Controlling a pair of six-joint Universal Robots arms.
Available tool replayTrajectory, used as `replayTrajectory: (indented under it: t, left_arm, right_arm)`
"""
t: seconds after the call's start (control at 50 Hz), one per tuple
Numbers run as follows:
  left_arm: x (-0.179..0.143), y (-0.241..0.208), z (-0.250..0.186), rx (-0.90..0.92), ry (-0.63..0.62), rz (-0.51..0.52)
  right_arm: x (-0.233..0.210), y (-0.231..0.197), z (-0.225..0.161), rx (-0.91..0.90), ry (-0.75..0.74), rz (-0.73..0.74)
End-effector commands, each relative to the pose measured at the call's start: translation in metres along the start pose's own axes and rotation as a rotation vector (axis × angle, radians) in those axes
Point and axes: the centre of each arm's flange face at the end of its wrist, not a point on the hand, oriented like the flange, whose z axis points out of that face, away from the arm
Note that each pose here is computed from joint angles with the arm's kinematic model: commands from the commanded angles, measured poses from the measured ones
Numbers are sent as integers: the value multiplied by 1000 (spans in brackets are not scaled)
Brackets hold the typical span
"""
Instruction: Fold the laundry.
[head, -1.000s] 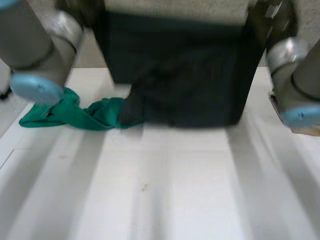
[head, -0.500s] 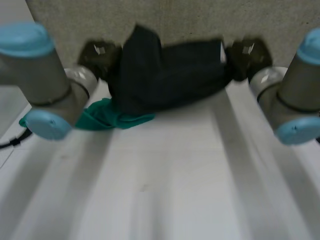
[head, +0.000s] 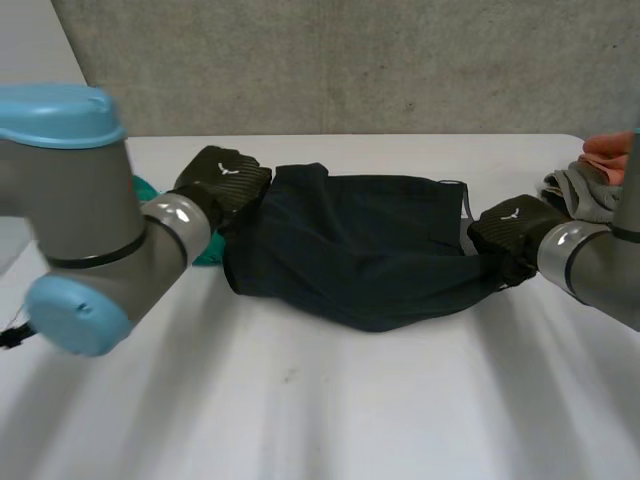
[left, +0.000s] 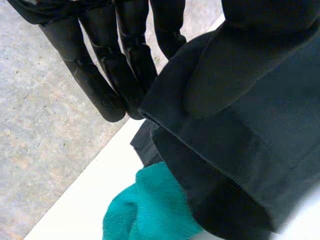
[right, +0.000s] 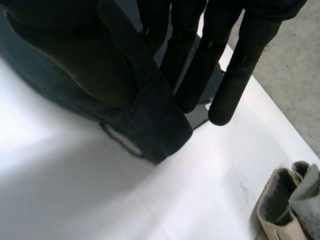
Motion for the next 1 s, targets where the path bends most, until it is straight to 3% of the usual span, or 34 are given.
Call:
replayTrajectory:
  t: [0.02,0.14,0.28,0.44,0.64,0.88,1.0]
  left_arm:
    - [20,42,71,-67,-47,83]
    - [31,38,69,-138,-27,95]
    - [12,6,30,-102,-73,28]
    - [37,22,-13,-82,70,-21]
    - [42,69,15,-175,91,-23]
    - [43,83,42,-190,58,41]
    - [39,69,38,-154,37,41]
  right_arm:
    - [-13,18,59,21,100,48]
    - [-15,15,60,40,179,79]
    - [-21,12,49,83,155,90]
    - [-23,14,48,78,146,74]
    - [-29,15,47,71,132,70]
    - [-35,18,44,62,117,67]
    - [-34,18,42,58,118,68]
